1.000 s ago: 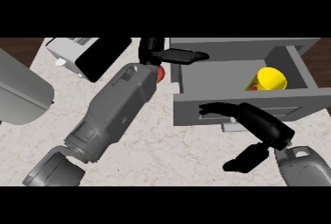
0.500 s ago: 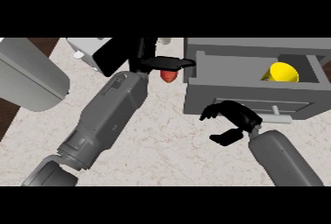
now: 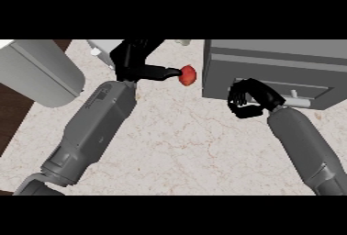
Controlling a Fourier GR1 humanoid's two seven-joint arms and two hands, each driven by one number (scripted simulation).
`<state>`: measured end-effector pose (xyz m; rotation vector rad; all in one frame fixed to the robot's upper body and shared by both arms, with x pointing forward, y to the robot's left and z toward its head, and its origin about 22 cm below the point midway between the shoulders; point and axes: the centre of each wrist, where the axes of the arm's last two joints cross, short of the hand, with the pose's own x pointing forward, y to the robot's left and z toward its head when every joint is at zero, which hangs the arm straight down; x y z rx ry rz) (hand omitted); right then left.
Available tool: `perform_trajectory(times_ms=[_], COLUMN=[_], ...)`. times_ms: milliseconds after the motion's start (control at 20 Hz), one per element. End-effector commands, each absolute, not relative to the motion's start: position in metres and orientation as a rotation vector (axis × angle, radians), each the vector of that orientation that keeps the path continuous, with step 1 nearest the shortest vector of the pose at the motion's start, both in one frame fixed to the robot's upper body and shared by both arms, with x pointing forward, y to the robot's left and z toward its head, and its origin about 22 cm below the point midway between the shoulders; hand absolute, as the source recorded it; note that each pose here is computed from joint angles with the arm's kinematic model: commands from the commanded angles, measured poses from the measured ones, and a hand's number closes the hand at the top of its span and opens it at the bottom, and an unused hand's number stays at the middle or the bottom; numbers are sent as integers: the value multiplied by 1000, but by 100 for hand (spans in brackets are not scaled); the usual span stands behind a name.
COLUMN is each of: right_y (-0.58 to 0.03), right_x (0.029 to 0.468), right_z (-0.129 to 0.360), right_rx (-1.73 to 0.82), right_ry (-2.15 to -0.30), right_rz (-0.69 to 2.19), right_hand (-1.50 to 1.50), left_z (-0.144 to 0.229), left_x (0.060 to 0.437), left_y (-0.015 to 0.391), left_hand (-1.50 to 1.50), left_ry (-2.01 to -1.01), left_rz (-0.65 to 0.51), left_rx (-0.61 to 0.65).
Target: Pick up the cup, place it into the drawer and close the drawer
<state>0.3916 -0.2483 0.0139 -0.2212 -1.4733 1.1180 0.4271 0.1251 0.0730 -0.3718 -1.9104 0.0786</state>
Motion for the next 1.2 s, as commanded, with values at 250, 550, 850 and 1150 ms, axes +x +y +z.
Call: perform_trajectory(times_ms=[250, 550, 850, 1150], right_y=[-287, -298, -313, -320], right_x=[434, 440, 437, 435], right_z=[80, 105, 115, 123], right_rx=[-373, -355, -319, -274], right_ry=[-1566, -1592, -1615, -1614], right_rz=[895, 849, 819, 817], right_hand=[150, 150, 150, 150], left_z=[72, 68, 60, 62], left_x=[422, 419, 414, 413], left_y=[151, 159, 164, 160], left_hand=[-150, -150, -150, -150], left_ry=[-1905, -1890, -1875, -1877], left_rz=[40, 29, 10, 28], left_rx=[-406, -420, -451, -482])
